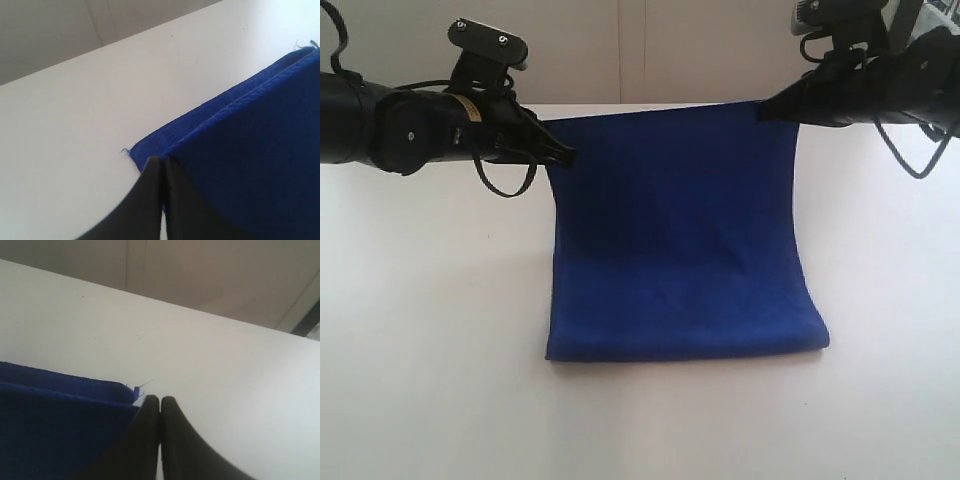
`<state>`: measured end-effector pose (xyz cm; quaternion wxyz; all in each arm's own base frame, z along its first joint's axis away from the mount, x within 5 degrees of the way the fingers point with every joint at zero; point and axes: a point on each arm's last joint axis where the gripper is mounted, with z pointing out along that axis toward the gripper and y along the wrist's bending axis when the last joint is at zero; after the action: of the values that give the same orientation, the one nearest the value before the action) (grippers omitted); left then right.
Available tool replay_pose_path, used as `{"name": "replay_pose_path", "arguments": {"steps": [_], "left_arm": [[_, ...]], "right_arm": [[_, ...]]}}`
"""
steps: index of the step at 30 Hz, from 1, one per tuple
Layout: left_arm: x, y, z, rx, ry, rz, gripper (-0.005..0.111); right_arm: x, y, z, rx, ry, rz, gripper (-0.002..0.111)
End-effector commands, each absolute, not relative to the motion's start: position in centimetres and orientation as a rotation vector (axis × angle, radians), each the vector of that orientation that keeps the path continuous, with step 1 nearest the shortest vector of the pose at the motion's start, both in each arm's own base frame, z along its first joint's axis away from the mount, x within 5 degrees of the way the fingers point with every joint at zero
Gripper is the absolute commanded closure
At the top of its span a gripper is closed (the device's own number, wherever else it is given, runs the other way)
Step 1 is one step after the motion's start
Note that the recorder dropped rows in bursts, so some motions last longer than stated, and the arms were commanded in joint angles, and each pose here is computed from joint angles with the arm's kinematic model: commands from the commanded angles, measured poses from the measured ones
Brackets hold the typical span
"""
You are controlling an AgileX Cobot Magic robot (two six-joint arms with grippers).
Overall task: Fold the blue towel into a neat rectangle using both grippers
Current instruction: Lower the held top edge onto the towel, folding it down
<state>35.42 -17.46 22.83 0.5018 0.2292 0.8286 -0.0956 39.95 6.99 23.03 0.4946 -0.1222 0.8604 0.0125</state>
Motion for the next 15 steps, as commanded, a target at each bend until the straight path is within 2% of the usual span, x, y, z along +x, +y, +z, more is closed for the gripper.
{"name": "replay_pose_path", "arguments": {"steps": [1,7,15], "left_arm": [[36.4,-17.3,21.8,0.512,1.986,-0.238,0.107],[37.2,-17.5,21.1,0.51,2.0,-0.234,0.107],[38.1,-17.9,23.2,0.53,2.056,-0.223,0.107]], "right_arm": [[41.0,6.8,21.7,-0.269,2.08,0.008,0.108],[42.3,6.9,20.9,-0.264,2.074,0.0,0.108],[42.9,7.1,21.8,-0.263,2.054,0.01,0.108]]}}
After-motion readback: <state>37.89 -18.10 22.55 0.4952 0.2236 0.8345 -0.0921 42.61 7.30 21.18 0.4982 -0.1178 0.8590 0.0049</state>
